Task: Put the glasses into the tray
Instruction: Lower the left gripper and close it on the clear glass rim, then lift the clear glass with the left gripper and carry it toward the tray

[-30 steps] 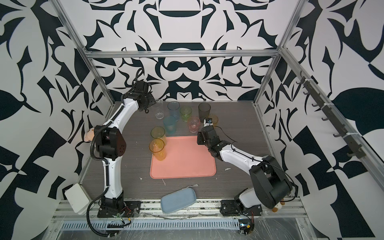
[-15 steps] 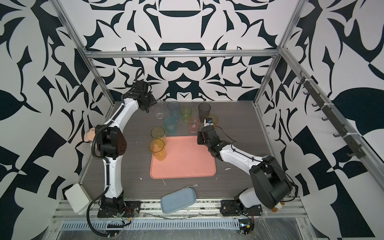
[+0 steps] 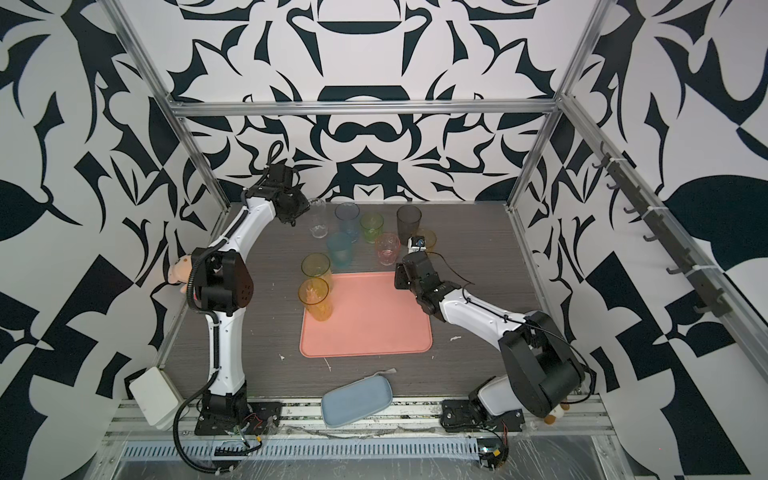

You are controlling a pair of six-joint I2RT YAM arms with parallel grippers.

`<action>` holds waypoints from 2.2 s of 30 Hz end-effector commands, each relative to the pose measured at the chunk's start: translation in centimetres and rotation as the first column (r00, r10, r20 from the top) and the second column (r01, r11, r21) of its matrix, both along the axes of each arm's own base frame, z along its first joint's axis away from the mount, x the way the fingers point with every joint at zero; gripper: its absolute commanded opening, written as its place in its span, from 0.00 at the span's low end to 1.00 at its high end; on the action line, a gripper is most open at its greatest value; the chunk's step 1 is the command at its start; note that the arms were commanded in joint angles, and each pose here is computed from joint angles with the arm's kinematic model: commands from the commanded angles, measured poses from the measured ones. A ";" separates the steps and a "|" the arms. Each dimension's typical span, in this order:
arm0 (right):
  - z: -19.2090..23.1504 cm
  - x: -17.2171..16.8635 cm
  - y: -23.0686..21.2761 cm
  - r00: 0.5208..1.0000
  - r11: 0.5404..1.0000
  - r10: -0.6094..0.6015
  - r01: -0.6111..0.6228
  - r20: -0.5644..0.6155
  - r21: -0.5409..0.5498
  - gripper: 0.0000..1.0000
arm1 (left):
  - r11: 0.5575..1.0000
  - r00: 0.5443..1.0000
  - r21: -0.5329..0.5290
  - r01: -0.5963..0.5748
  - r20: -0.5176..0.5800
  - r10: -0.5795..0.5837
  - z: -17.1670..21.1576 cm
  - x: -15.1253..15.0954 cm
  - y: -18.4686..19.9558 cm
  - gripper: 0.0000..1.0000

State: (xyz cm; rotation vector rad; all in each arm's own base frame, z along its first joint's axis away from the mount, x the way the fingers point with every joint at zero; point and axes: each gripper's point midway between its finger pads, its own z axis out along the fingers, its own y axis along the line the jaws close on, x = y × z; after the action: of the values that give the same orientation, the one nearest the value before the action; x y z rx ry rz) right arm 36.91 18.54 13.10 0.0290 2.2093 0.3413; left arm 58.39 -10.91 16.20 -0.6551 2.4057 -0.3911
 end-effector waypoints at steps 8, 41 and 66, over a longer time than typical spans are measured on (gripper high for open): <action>1.4 0.6 0.1 0.999 1.000 -0.011 0.011 0.031 0.009 0.52 | 0.999 1.000 -0.037 0.001 -0.031 -0.002 -1.8 0.6 -0.2 0.28; 1.1 0.7 0.2 1.000 1.000 -0.007 0.007 0.018 0.005 0.51 | 0.998 0.998 -0.028 -0.060 -0.010 0.060 0.8 -2.0 4.3 0.02; 1.1 0.6 0.5 1.000 1.000 0.005 -0.005 0.009 0.017 0.51 | 0.962 0.976 0.267 -0.049 -0.193 0.104 7.0 -18.5 9.9 0.00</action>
State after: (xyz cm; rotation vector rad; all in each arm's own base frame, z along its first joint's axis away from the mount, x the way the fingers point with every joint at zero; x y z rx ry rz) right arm 36.58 18.53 12.29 0.0192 2.2419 0.3343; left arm 43.81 -2.09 21.96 -0.7196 2.5040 -0.0800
